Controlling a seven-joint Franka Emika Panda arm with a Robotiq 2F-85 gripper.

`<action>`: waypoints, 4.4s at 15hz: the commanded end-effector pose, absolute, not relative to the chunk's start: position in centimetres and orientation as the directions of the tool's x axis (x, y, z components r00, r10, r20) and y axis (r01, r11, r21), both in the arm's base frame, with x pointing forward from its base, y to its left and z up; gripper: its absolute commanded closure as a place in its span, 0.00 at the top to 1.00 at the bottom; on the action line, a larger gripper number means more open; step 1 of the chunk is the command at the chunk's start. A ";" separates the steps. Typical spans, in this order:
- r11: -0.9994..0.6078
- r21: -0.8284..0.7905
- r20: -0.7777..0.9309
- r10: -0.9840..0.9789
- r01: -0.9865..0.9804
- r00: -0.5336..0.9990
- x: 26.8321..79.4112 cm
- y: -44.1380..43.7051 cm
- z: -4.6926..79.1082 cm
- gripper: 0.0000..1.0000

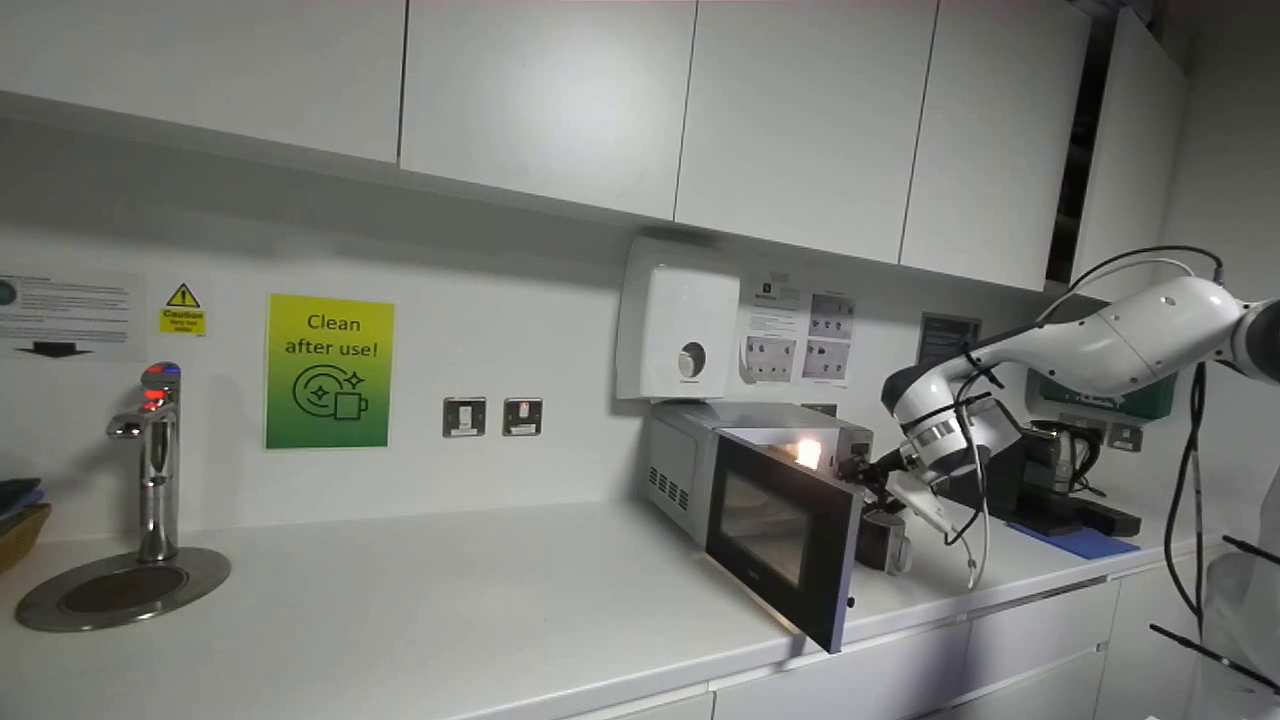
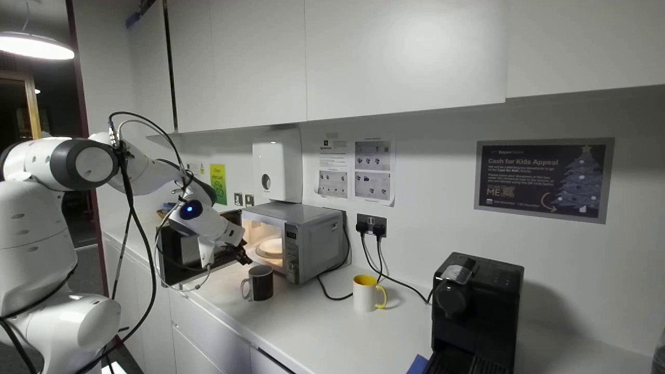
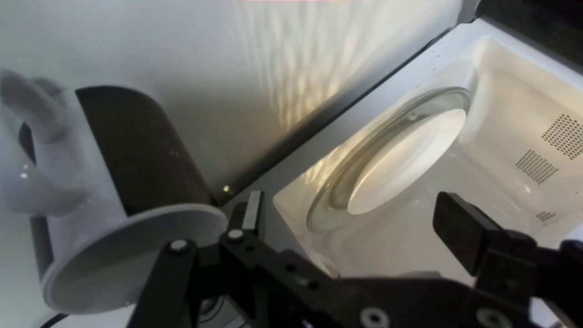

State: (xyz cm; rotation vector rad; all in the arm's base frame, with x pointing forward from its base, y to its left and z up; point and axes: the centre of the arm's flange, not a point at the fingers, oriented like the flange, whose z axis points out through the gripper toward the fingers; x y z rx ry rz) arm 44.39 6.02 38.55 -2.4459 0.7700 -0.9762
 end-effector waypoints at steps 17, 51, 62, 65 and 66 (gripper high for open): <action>-0.946 -0.313 0.579 -0.259 -0.083 0.773 46.3 2.7 47.3 1.00; -0.978 -0.127 0.415 -0.202 -0.163 0.887 34.4 1.5 48.9 1.00; -0.982 -0.093 0.394 -0.189 -0.165 0.899 34.6 -0.7 46.5 1.00; -0.983 -0.085 0.412 -0.186 -0.166 0.892 35.1 -0.9 46.0 1.00; -0.984 -0.080 0.420 -0.180 -0.162 0.890 35.4 -1.0 45.7 1.00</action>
